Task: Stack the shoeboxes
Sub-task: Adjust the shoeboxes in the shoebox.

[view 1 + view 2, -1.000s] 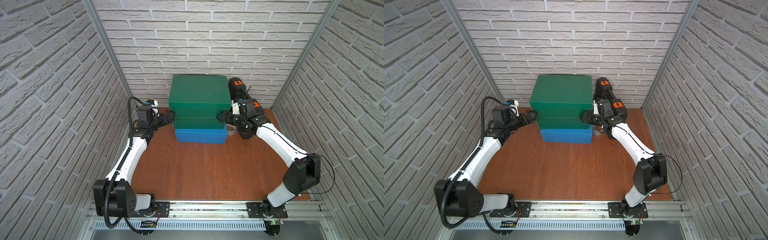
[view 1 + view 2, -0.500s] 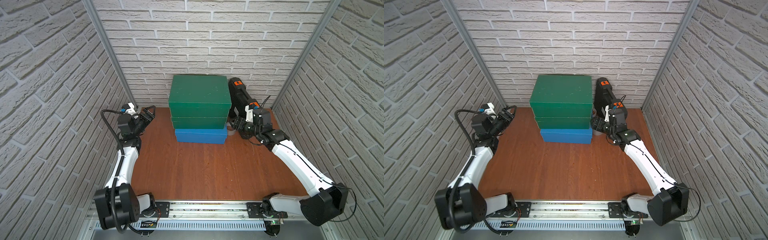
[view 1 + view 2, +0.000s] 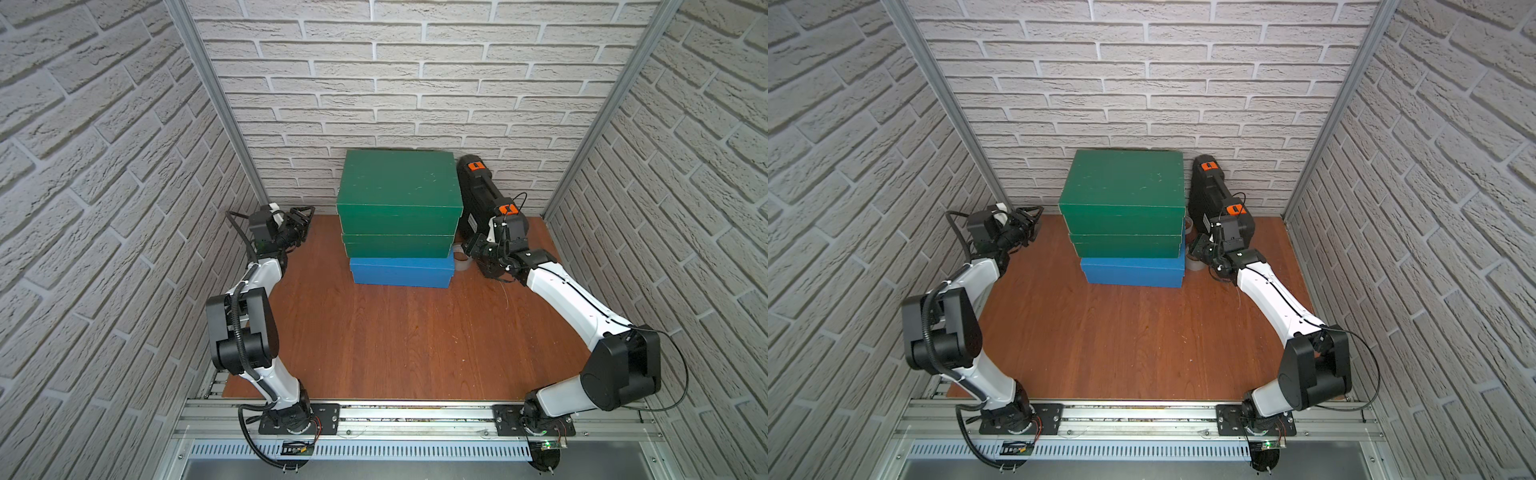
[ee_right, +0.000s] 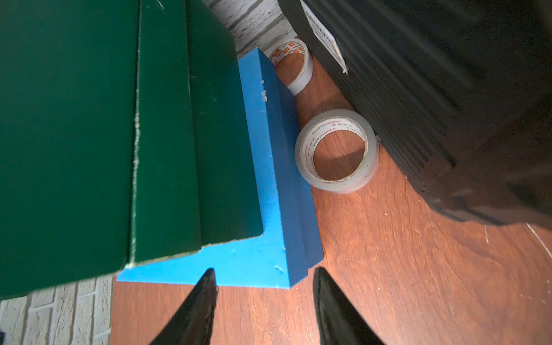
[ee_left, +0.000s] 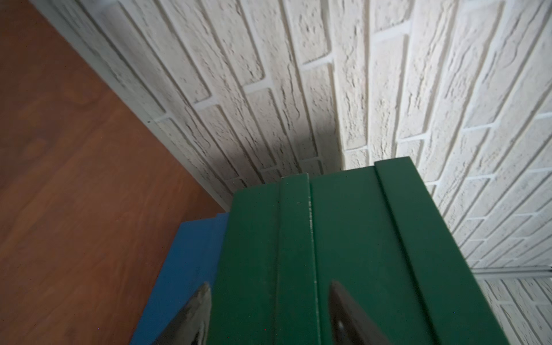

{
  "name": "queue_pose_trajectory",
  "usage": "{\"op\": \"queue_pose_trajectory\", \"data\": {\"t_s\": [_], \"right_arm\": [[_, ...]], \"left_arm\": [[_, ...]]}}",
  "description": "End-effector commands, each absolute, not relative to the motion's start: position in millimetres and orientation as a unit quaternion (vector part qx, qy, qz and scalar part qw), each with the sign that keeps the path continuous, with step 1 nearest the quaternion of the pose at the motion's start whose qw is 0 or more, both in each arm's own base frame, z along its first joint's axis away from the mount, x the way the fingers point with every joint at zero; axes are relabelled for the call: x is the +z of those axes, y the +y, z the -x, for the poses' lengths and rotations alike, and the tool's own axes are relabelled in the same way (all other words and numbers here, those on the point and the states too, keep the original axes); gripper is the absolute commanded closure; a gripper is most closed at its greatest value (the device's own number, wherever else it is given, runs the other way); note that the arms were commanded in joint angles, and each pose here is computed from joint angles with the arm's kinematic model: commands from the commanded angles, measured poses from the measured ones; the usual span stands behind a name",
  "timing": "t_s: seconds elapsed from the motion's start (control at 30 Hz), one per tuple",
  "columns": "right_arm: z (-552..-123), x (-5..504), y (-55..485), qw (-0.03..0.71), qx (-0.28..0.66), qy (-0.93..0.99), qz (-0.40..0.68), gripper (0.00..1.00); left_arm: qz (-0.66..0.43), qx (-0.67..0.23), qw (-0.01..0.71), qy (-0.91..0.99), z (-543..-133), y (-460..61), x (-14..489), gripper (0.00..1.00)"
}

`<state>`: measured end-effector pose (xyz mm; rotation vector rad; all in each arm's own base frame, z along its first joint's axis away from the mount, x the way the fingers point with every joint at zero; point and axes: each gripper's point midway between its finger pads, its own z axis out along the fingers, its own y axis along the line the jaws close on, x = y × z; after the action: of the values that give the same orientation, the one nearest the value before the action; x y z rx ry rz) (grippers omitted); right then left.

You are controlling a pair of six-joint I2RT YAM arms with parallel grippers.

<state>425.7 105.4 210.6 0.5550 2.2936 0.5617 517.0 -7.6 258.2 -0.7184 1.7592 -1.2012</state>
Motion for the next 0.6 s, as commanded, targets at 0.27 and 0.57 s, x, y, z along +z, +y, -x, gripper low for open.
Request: {"op": "queue_pose_trajectory", "data": {"t_s": [0.27, 0.57], "right_arm": [[-479.0, 215.7, 114.2, 0.369, 0.233, 0.874, -0.213, 0.47], [-495.5, 204.1, 117.2, 0.368, 0.253, 0.869, -0.212, 0.47]], "left_arm": [[0.253, -0.502, 0.391, 0.729, -540.5, -52.8, 232.3, 0.51], [0.243, -0.520, 0.368, 0.732, -545.3, -79.2, 218.5, 0.54]]}}
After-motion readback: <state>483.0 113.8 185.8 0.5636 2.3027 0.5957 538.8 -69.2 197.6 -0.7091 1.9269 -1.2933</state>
